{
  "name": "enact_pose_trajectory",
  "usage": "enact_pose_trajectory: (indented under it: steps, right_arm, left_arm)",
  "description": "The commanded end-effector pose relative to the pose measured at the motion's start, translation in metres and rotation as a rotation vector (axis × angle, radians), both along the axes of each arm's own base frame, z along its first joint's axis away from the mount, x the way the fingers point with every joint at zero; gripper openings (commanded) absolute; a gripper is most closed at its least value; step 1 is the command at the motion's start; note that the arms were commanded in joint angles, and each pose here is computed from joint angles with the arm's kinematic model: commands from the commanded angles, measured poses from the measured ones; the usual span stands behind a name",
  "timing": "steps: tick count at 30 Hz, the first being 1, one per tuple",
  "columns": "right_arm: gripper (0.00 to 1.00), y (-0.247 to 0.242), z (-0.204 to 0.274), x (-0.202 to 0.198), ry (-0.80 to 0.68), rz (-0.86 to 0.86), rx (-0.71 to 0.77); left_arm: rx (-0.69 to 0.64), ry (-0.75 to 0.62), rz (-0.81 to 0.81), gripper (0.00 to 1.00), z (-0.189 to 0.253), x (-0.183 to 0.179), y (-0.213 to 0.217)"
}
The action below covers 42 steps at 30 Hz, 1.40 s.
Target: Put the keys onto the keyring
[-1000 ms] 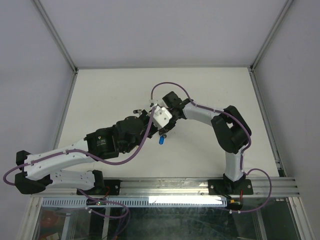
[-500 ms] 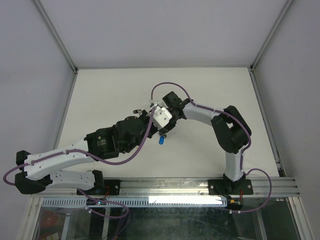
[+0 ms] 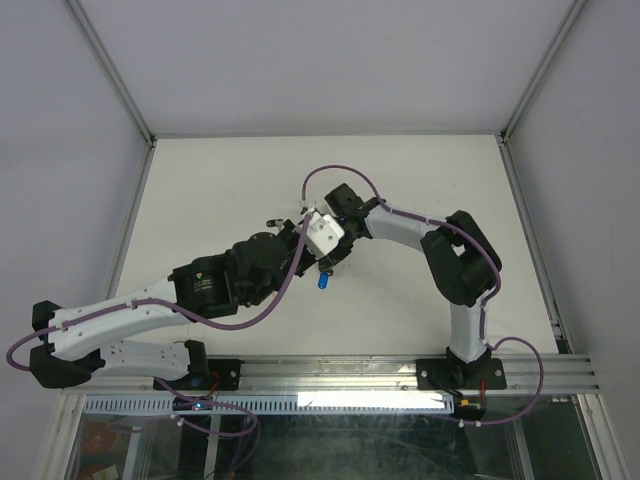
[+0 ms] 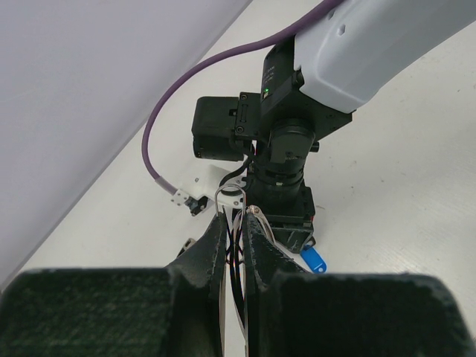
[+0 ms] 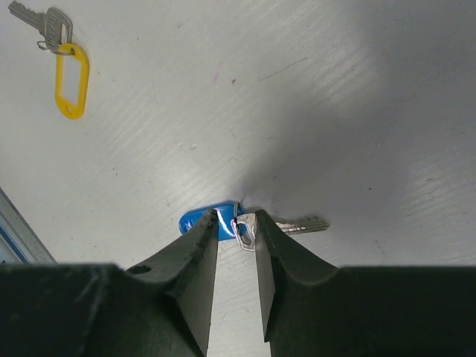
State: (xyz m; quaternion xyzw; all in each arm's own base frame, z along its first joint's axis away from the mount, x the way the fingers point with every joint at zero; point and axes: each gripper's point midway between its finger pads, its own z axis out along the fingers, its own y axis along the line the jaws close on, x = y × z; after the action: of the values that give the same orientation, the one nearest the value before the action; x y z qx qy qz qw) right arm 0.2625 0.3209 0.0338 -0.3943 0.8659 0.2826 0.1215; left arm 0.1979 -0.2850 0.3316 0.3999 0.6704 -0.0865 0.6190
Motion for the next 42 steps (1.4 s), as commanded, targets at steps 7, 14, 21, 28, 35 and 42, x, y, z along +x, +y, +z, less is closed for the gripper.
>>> enact_pose_trajectory:
  steps: [7,14,21,28,35,42]
  right_arm:
    - [0.27,0.004,-0.005,0.000,-0.001,0.013,0.001]
    - [0.11,0.007,-0.002,-0.002,0.002,0.023,0.016]
    - [0.00,0.008,0.017,-0.002,-0.023,0.023,0.056]
    - [0.00,0.001,0.068,0.007,-0.128,-0.067,0.184]
    - [0.00,-0.020,0.138,0.013,-0.291,-0.148,0.341]
    - [0.00,-0.043,0.239,0.007,-0.554,-0.188,0.611]
  left_arm:
    - [-0.051,-0.015,0.012,0.00,0.012,0.002,0.000]
    - [-0.051,-0.016,0.012,0.00,0.013,0.001,0.001]
    - [-0.056,-0.016,0.016,0.00,0.013,0.001,0.002]
    - [-0.100,-0.038,-0.004,0.00,0.020,-0.002,0.006]
    - [-0.179,-0.072,-0.067,0.00,0.040,-0.011,0.006]
    - [-0.216,-0.084,-0.125,0.00,0.055,-0.017,-0.003]
